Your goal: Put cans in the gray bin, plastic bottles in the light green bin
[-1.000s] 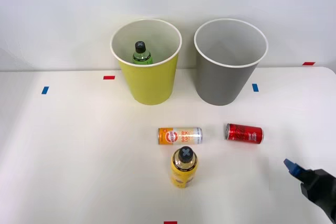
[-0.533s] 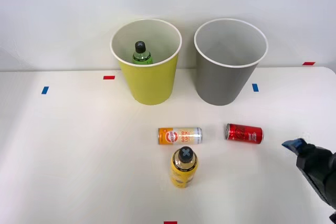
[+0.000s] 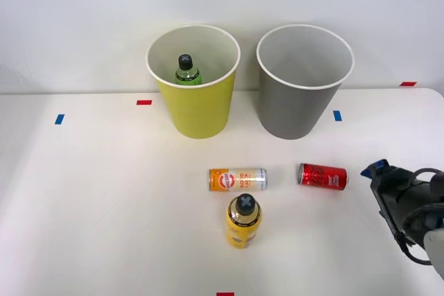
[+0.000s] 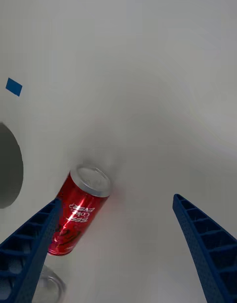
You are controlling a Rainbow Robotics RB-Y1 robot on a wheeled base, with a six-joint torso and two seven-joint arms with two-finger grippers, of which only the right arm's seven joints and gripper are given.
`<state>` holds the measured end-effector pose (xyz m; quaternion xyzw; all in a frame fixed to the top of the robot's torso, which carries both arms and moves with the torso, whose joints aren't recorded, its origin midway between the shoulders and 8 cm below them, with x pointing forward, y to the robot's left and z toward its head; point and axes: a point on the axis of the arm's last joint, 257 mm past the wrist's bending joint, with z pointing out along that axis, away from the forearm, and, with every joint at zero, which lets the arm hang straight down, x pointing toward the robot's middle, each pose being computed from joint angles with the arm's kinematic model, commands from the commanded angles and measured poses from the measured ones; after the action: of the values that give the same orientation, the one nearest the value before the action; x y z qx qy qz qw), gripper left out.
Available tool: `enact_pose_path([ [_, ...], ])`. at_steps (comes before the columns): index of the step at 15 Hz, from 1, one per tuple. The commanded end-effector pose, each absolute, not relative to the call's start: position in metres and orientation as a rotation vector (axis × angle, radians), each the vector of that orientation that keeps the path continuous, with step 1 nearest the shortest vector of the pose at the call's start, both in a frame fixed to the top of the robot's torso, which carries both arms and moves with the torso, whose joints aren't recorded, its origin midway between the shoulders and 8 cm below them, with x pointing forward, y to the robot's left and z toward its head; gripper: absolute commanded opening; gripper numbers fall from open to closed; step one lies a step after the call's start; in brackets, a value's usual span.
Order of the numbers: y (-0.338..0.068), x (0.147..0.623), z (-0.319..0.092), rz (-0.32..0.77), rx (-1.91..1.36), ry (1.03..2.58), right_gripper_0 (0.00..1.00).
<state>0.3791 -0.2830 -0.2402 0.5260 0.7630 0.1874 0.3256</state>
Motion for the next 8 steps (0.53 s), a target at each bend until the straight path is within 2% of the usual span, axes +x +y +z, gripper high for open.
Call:
enact_pose_path([
  [1,-0.269,0.387,-0.235,0.598,1.491,1.967,0.77],
  [5,-0.249,0.392,-0.227,0.752,1.678,1.894,0.77],
  [7,-0.249,0.4,-0.237,0.719,1.682,1.923,0.77],
  [8,-0.252,0.407,-0.245,0.673,1.668,1.941,0.81],
])
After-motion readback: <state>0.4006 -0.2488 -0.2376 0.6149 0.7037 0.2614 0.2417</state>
